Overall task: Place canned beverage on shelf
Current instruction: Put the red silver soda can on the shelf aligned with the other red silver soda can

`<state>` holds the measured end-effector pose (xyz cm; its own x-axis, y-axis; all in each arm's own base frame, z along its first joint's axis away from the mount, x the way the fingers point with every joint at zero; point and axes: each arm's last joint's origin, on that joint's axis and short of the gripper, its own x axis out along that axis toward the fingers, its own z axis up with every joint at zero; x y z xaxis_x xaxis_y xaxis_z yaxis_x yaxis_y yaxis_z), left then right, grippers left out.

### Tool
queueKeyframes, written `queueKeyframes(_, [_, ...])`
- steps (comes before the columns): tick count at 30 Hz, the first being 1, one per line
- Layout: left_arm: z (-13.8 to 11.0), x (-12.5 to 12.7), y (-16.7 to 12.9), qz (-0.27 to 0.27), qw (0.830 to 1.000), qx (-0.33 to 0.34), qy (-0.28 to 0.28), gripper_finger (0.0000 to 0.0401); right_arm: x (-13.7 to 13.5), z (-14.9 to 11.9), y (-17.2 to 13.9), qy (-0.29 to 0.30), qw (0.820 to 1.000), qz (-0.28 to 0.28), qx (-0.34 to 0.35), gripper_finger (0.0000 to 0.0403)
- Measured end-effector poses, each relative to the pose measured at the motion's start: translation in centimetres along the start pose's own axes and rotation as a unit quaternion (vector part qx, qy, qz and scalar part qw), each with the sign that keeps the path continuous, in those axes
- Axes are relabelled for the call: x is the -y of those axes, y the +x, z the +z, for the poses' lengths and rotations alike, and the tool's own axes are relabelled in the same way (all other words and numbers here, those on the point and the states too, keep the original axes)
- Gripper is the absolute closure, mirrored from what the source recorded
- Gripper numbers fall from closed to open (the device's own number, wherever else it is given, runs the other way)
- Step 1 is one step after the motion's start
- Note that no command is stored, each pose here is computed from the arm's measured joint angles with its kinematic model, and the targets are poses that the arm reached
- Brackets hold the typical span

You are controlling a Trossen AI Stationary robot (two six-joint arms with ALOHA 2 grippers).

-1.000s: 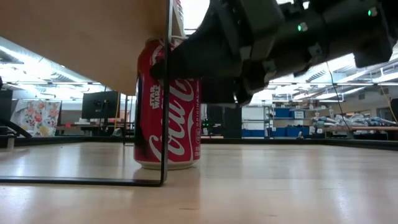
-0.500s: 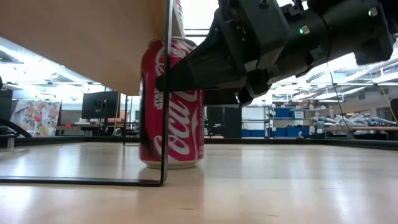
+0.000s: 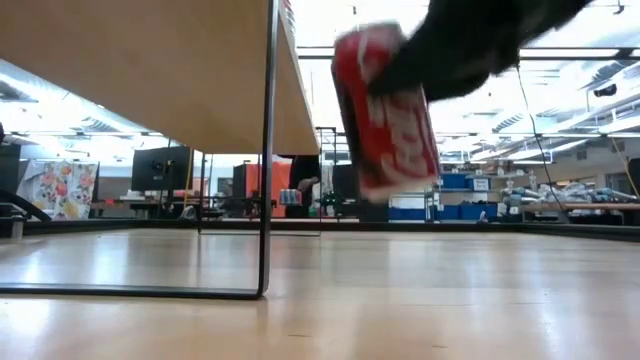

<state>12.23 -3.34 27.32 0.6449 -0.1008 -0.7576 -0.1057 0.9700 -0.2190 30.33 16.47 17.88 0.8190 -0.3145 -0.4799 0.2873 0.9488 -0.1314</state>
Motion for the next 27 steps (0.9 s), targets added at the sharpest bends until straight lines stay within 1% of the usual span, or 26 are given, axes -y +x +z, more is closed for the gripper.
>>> queueKeyframes(4, [0.1, 0.0, 0.0, -0.001, 1.000, 0.003, 0.000, 0.0322, 0.5, 1.7, -1.8, 0.001, 0.999, 0.019, 0.026, 0.0082])
queueKeyframes(8, [0.1, 0.1, 0.0, -0.003, 1.000, 0.007, -0.001, 0.0322, 0.7, 3.9, -3.8, 0.013, 0.996, 0.045, 0.079, 0.0081])
queueKeyframes(14, [0.1, 0.1, 0.0, -0.003, 1.000, 0.007, 0.002, 0.0322, 0.1, 5.8, -4.7, 0.010, 0.982, 0.111, 0.151, 0.0081])
queueKeyframes(17, [0.1, 0.1, 0.0, -0.003, 1.000, 0.007, 0.003, 0.0322, 0.0, 6.6, -4.3, 0.015, 0.973, 0.143, 0.183, 0.0080])
queueKeyframes(21, [0.2, 0.1, 0.0, -0.003, 1.000, 0.009, 0.003, 0.0322, 0.2, 7.3, -3.6, 0.011, 0.963, 0.168, 0.213, 0.0080])
queueKeyframes(23, [0.2, 0.1, 0.0, -0.004, 1.000, 0.012, 0.006, 0.0322, 0.2, 7.7, -2.9, 0.012, 0.962, 0.161, 0.219, 0.0080])
queueKeyframes(27, [0.3, 0.1, 0.0, -0.003, 1.000, 0.017, 0.007, 0.0322, -0.2, 8.3, -1.3, -0.010, 0.964, 0.154, 0.215, 0.0080])
